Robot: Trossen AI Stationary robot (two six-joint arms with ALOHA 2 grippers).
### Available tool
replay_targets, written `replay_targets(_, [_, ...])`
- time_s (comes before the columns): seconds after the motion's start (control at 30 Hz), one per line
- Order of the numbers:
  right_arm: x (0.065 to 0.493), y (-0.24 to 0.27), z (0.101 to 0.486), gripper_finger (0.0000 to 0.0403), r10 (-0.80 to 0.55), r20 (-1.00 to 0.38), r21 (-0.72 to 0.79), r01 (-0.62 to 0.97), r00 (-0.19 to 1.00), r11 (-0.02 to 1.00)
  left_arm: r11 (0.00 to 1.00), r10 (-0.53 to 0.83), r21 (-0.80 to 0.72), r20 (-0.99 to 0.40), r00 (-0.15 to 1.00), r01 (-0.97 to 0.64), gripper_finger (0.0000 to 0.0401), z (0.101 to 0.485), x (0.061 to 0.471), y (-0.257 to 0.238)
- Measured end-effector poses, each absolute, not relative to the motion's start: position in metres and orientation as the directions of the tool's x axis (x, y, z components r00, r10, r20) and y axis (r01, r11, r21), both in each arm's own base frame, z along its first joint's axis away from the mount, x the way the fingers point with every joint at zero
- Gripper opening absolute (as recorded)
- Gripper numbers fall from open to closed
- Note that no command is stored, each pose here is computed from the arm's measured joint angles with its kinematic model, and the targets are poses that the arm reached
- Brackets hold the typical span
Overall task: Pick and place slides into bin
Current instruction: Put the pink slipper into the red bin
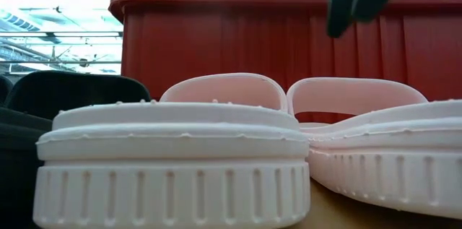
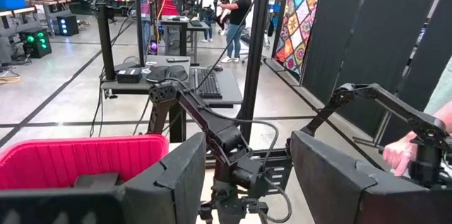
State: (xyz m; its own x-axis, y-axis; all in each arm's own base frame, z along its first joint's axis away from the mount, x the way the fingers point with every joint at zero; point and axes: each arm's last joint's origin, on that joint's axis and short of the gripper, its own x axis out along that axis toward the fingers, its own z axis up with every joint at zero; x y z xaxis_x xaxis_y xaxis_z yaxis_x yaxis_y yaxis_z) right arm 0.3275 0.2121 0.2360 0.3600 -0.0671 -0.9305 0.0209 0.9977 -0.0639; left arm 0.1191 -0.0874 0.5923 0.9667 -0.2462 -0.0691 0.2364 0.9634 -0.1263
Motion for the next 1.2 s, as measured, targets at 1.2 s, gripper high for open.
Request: replay_targets(1.2, [0.321,0.202,0.189,0.0183,-0.087,-0.935,-0.047,0.124,0.343,0.991,0.964,-0.246,-0.128,-0.081,0.966,0.235,0.0205,0.591,0.119,-0.087])
